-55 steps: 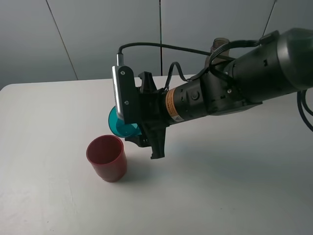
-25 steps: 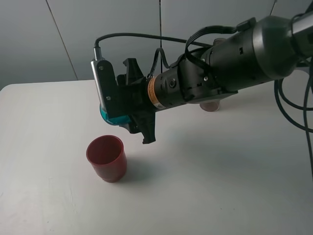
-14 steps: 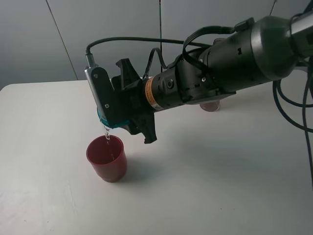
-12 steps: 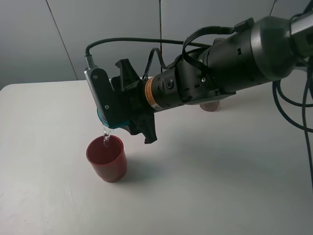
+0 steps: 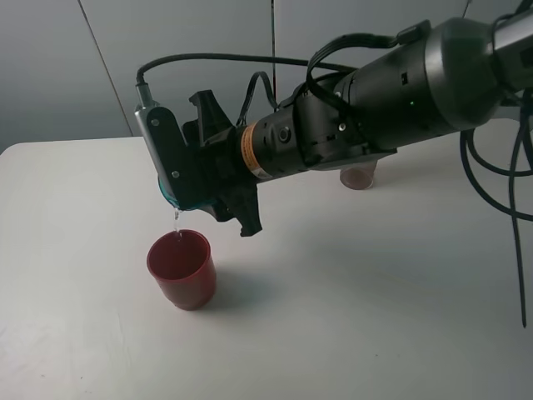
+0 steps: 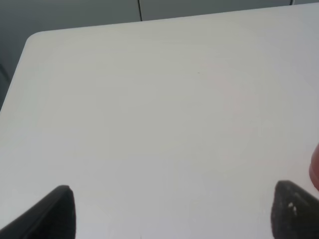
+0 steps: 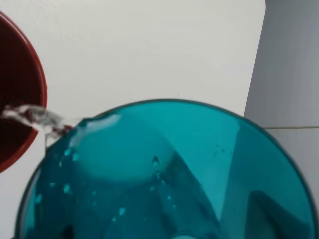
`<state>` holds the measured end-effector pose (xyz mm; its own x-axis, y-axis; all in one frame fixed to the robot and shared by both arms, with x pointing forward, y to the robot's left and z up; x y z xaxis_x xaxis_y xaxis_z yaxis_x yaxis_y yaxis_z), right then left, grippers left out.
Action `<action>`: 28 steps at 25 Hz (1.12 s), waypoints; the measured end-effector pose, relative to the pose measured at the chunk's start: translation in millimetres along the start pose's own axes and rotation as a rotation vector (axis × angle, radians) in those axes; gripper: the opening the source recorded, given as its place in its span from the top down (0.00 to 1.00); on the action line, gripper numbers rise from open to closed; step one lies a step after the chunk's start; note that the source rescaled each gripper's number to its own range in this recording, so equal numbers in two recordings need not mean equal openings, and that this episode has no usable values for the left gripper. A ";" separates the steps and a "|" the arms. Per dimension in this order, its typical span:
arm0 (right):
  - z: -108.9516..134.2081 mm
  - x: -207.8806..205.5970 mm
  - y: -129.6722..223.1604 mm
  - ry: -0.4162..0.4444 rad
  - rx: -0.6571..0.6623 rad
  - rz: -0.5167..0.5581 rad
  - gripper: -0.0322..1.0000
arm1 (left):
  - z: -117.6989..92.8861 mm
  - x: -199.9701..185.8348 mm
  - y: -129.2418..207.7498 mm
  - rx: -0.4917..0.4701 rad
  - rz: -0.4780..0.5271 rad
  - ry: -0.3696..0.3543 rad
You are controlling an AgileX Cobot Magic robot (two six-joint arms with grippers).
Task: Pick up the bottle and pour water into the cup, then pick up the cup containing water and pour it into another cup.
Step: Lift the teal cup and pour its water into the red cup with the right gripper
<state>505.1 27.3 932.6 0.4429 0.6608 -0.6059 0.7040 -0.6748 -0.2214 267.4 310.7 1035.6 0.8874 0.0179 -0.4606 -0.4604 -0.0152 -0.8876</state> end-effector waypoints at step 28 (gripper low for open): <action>10.5 10.7 -3.5 -0.036 -0.200 0.005 0.89 | 0.0 0.0 0.0 0.004 0.000 0.000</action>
<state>501.5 33.3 918.8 0.4291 0.6431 -0.6343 0.7998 -0.5968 -0.0640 267.4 310.7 1035.6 0.8874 0.0179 -0.4606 -0.4605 -0.0114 -0.8876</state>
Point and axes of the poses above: a point on each arm's last joint axis where the gripper is mounted, x pointing out along that axis toward the gripper, z along the wrist's bending axis when the last joint is at zero, y = z × x, the point moved 4 cm from there along x, pointing out along that axis toward the gripper, and after that the axes turned 3 degrees about -x, right-handed, at the moved point
